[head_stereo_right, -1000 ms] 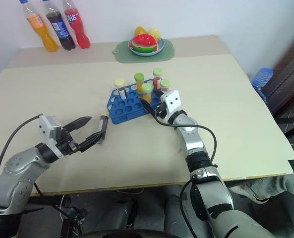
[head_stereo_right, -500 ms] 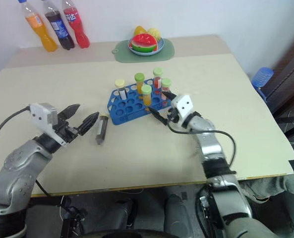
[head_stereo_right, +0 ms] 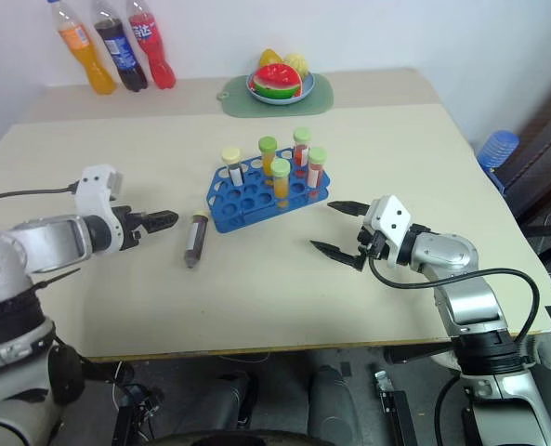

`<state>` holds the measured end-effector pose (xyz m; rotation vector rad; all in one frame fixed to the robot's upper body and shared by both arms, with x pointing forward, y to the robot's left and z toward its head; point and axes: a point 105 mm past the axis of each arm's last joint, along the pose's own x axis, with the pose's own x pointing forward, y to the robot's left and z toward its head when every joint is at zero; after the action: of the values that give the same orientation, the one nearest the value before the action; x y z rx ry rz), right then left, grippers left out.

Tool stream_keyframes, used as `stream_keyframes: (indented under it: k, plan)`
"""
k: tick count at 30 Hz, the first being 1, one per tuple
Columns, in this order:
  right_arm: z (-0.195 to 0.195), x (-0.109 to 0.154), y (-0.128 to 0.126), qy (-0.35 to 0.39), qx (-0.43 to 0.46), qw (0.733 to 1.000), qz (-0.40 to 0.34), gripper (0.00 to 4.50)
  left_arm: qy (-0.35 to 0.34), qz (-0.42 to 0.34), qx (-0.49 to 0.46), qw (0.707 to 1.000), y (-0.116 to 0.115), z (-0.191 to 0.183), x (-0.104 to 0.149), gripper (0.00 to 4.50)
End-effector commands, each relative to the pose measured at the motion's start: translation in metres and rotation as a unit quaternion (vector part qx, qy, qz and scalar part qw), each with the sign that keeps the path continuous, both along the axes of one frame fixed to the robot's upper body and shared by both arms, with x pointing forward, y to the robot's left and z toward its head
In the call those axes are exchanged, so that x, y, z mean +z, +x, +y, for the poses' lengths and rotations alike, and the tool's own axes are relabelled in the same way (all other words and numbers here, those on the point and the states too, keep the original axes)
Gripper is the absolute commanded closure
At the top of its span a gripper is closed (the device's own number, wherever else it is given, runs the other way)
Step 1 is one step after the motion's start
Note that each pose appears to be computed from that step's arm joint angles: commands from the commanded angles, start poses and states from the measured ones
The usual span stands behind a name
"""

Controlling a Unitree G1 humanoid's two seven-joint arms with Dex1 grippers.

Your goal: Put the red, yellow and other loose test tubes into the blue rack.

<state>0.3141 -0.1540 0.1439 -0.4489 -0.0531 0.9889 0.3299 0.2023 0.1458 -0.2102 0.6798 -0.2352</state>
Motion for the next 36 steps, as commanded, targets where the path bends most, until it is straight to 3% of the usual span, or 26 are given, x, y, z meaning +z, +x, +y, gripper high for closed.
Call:
stream_keyframes:
  k: [1,11,20,23,26,29,33,36]
  plan:
    - [0.004,0.013,-0.006,0.015,0.005,1.000,-0.025,0.29,0.008,0.033,-0.035,0.999,0.001,-0.007,0.000,0.25]
    - [0.005,0.012,-0.010,0.026,-0.017,0.999,-0.032,0.29,-0.001,0.089,-0.097,0.991,0.008,-0.033,0.010,0.25]
    - [0.003,0.013,-0.015,0.026,-0.033,0.999,-0.035,0.29,0.038,0.179,-0.044,0.982,0.026,-0.046,-0.015,0.25]
    - [0.003,0.013,-0.015,0.028,-0.038,0.998,-0.036,0.25,0.052,0.185,-0.028,0.981,0.032,-0.052,-0.017,1.05]
    - [0.004,0.012,-0.015,0.029,-0.041,0.998,-0.036,0.25,0.060,0.188,-0.019,0.980,0.035,-0.056,-0.019,2.58]
    - [0.004,0.012,-0.015,0.030,-0.042,0.998,-0.035,0.25,0.050,0.204,-0.011,0.978,0.034,-0.057,-0.027,3.70]
    - [0.001,0.013,-0.012,0.025,-0.044,0.998,-0.036,0.25,0.014,0.194,-0.047,0.980,0.020,-0.049,-0.023,3.75]
    - [0.000,0.011,-0.009,0.024,-0.043,0.998,-0.035,0.25,0.008,0.147,-0.086,0.985,0.000,-0.030,-0.006,3.75]
